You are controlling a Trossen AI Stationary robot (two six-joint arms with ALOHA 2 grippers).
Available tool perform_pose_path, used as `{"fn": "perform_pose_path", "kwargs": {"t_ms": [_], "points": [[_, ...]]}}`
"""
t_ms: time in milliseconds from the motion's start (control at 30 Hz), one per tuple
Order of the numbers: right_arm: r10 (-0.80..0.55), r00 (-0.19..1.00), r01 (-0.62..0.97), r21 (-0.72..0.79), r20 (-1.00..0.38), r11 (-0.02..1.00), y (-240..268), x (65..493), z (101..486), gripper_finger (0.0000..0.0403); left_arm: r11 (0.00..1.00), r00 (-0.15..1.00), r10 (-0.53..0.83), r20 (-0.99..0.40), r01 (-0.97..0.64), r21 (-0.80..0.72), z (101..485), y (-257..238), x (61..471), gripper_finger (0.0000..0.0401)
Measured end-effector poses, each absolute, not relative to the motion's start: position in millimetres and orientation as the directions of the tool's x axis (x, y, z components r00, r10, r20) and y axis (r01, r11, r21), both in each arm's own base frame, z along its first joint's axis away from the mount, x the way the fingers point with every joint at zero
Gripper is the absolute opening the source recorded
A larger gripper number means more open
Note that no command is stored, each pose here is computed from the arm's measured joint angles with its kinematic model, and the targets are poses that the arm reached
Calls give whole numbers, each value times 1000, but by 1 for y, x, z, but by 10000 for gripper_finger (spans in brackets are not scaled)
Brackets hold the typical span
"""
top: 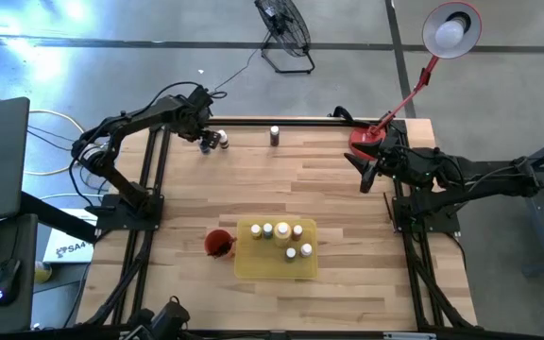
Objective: Pick & Place Paint Supplies
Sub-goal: Put the blue paint bottle into the yellow bin
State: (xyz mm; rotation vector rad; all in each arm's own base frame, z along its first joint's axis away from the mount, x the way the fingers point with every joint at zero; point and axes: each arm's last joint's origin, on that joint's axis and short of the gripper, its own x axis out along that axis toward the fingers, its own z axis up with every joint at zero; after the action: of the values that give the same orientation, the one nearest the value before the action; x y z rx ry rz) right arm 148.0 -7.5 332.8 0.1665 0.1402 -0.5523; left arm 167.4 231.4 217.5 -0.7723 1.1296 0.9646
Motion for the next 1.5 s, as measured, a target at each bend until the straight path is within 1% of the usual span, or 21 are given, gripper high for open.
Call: {"fn": "perform_pose_path", "kwargs": {"t_ms": [767, 900, 1133, 1233, 1333, 1500], "points": [[-509, 842, 531, 116, -177, 839, -7, 148, 333, 174, 401, 129, 235, -963, -916, -25, 218, 232, 167, 243], [-509, 841, 532, 112, -182, 839, -7, 148, 332, 174, 398, 128, 234, -964, -917, -25, 218, 232, 167, 226], [-509, 840, 533, 108, -187, 839, -7, 148, 332, 174, 399, 131, 240, -962, -916, -26, 218, 232, 168, 168], [-509, 840, 533, 109, -187, 839, -7, 148, 332, 174, 399, 132, 240, -962, -917, -26, 218, 232, 168, 151], [-509, 840, 533, 109, -187, 839, -7, 148, 332, 174, 401, 132, 240, -962, -916, -26, 218, 232, 168, 147], [-509, 840, 533, 109, -187, 839, -7, 148, 332, 174, 401, 132, 240, -962, -916, -26, 218, 232, 168, 159]]}}
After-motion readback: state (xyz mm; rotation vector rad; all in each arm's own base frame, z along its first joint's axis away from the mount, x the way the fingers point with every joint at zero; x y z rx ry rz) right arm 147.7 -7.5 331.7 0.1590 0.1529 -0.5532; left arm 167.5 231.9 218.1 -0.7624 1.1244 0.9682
